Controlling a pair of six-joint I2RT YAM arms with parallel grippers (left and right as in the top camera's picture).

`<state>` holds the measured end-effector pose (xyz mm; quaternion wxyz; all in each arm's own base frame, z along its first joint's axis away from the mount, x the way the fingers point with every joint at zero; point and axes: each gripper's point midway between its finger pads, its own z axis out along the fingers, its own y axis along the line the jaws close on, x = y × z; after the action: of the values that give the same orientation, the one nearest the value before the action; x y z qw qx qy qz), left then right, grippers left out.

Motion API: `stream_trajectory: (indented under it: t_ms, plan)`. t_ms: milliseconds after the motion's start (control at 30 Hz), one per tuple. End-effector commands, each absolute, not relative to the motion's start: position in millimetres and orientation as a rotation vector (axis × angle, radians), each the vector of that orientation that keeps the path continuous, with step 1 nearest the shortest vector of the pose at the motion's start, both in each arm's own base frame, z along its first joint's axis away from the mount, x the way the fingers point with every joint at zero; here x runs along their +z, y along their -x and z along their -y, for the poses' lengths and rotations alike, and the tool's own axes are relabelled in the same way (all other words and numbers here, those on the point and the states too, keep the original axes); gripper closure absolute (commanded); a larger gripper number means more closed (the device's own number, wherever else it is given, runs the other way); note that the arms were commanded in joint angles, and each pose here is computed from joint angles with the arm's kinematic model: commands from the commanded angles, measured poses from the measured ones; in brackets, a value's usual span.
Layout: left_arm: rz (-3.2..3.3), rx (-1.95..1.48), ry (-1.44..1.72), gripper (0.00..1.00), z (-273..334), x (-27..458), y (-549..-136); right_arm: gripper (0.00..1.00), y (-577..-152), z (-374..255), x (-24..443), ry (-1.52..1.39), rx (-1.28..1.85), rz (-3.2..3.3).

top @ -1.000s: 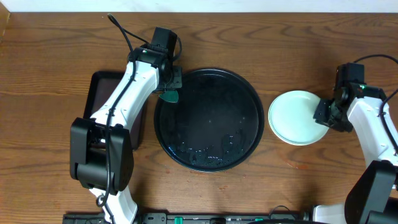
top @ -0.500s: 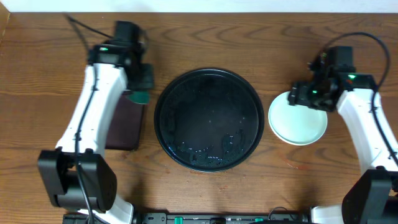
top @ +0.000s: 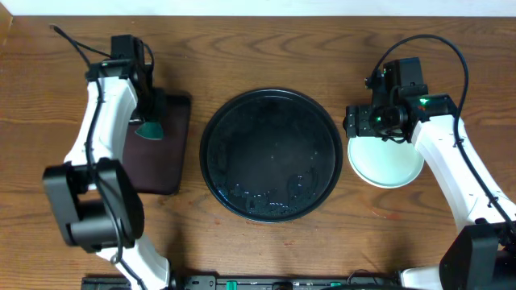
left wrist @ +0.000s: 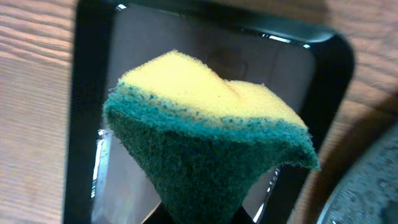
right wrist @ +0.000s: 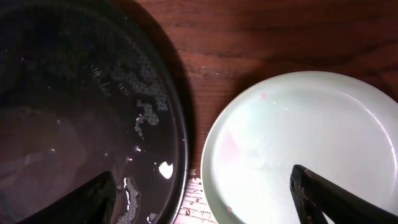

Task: Clean dirty plates on tray and stack at the side
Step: 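Move the sponge left and drop it into the black rectangular dish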

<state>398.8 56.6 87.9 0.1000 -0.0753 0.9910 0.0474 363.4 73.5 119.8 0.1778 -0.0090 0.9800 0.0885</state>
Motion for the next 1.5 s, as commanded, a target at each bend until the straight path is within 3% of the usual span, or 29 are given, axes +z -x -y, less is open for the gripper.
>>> stream_trajectory:
  t_ms: [0, 200, 300, 367, 400, 433, 467, 733, 900, 1100, 1467]
  plan:
    - [-2.993, 0.167, 0.204, 0.92, -60, 63, -394, 0.13, -367, -73, 130, 0.050, 0.233, -2.742]
    - [-3.061, 0.165, 0.203, 0.91, -60, 37, -390, 0.13, -366, -73, 130, 0.049, 0.227, -2.746]
    - [-3.075, 0.165, 0.203, 0.83, -59, 33, -388, 0.13, -366, -73, 130, 0.049, 0.227, -2.745]
    - [-3.075, 0.165, 0.203, 0.66, -59, 33, -388, 0.13, -366, -72, 130, 0.048, 0.226, -2.744]
    - [-3.075, 0.165, 0.203, 0.46, -59, 33, -388, 0.13, -366, -72, 130, 0.048, 0.226, -2.744]
    - [-3.075, 0.165, 0.203, 0.35, -59, 33, -388, 0.13, -366, -72, 130, 0.048, 0.225, -2.744]
    - [-3.076, 0.165, 0.203, 0.29, -59, 33, -388, 0.12, -366, -71, 130, 0.047, 0.218, -2.744]
    - [-3.049, 0.166, 0.202, 0.28, -59, 69, -384, 0.11, -365, -70, 133, 0.088, 0.206, -2.741]
    - [-2.871, 0.144, 0.217, 0.27, -56, 138, -384, 0.01, -365, -65, 160, 0.073, 0.207, -2.684]
    - [-2.700, 0.129, 0.281, 0.27, -55, 196, -376, 0.01, -354, -57, 233, 0.056, 0.213, -2.517]
    - [-2.680, 0.128, 0.280, 0.26, -55, 204, -374, 0.01, -289, -50, 348, 0.071, 0.232, -2.144]
